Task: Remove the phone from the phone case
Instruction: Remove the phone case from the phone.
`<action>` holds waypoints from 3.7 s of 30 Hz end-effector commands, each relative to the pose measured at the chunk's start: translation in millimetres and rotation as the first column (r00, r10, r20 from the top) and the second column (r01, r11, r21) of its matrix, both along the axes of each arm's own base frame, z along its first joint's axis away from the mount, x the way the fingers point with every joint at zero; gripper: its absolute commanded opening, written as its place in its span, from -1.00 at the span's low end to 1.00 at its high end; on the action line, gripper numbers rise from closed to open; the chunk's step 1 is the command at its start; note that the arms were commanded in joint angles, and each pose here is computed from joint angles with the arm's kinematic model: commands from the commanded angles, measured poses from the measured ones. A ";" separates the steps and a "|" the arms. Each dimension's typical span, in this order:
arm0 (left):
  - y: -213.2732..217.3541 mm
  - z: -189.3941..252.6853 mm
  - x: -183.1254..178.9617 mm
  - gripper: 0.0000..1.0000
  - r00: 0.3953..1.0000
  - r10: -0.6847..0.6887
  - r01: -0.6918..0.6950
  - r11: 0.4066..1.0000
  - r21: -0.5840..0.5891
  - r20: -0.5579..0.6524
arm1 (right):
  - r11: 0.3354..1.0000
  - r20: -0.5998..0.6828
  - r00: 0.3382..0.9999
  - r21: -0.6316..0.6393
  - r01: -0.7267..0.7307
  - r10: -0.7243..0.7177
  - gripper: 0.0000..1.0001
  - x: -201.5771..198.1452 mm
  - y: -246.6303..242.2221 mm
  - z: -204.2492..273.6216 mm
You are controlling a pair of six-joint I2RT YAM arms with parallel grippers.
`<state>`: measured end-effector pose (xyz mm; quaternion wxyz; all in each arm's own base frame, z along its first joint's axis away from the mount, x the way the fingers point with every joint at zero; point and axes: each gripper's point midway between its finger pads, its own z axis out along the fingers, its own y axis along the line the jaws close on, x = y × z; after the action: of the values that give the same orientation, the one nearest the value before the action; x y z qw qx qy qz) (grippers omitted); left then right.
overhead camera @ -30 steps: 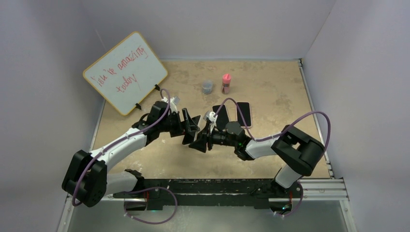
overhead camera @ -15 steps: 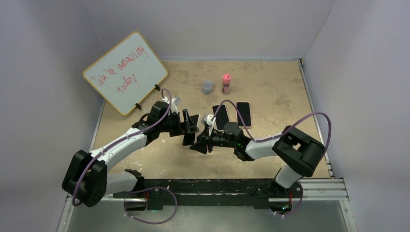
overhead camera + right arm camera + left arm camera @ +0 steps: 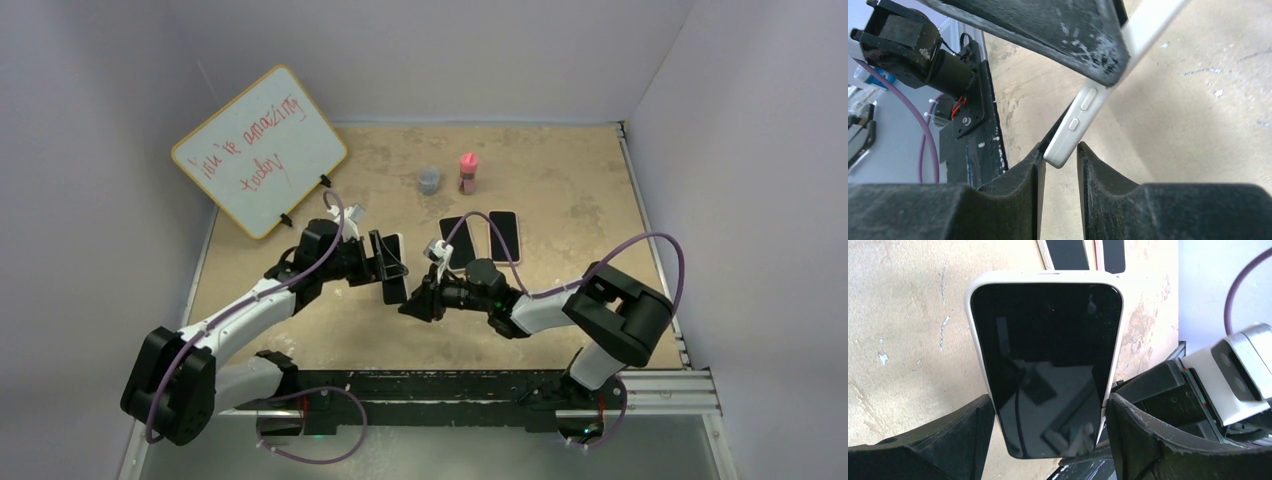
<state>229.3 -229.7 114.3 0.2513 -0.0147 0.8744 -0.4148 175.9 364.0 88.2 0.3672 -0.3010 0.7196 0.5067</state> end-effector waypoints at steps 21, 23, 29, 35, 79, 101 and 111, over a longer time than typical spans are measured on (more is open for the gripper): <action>-14.4 -9.6 -60.5 -0.99 0.955 -0.268 0.258 0.962 -0.086 -0.130 | 0.979 0.420 0.889 -0.008 0.203 -0.181 -0.80 87.3 -8.6 53.0; -14.7 -10.1 -58.7 -0.99 0.955 -0.266 0.257 0.963 -0.082 -0.128 | 0.989 0.437 0.889 0.007 0.147 -0.136 -0.76 81.0 -2.2 58.4; 0.9 -14.9 -41.7 -0.83 0.981 -0.160 0.165 0.985 0.046 -0.108 | 0.993 0.386 0.916 -0.007 0.121 -0.109 -0.64 74.4 0.1 53.5; 29.1 -26.1 -21.2 -0.27 0.997 -0.034 0.049 0.973 0.227 -0.068 | 0.962 0.306 0.939 -0.170 0.216 -0.157 0.02 82.0 -19.4 29.3; 21.0 -66.4 58.9 0.75 0.774 -0.607 0.343 0.640 0.688 0.179 | 0.891 -0.361 0.831 -0.334 0.307 -0.422 0.39 131.9 -47.4 -24.8; -0.7 -110.3 26.4 0.28 0.759 -0.651 0.553 0.641 0.532 -0.003 | 0.979 -0.480 0.854 -0.120 0.163 -0.201 -0.03 116.6 -8.7 -6.9; -11.8 -116.3 18.3 0.24 0.749 -0.661 0.592 0.645 0.484 -0.036 | 0.990 -0.484 0.866 -0.009 0.138 -0.125 -0.16 113.0 1.2 14.9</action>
<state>293.4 -233.9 24.0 0.2378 0.3766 0.8699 -0.2117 311.8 317.7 35.3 0.2104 -0.0373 0.8762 0.4320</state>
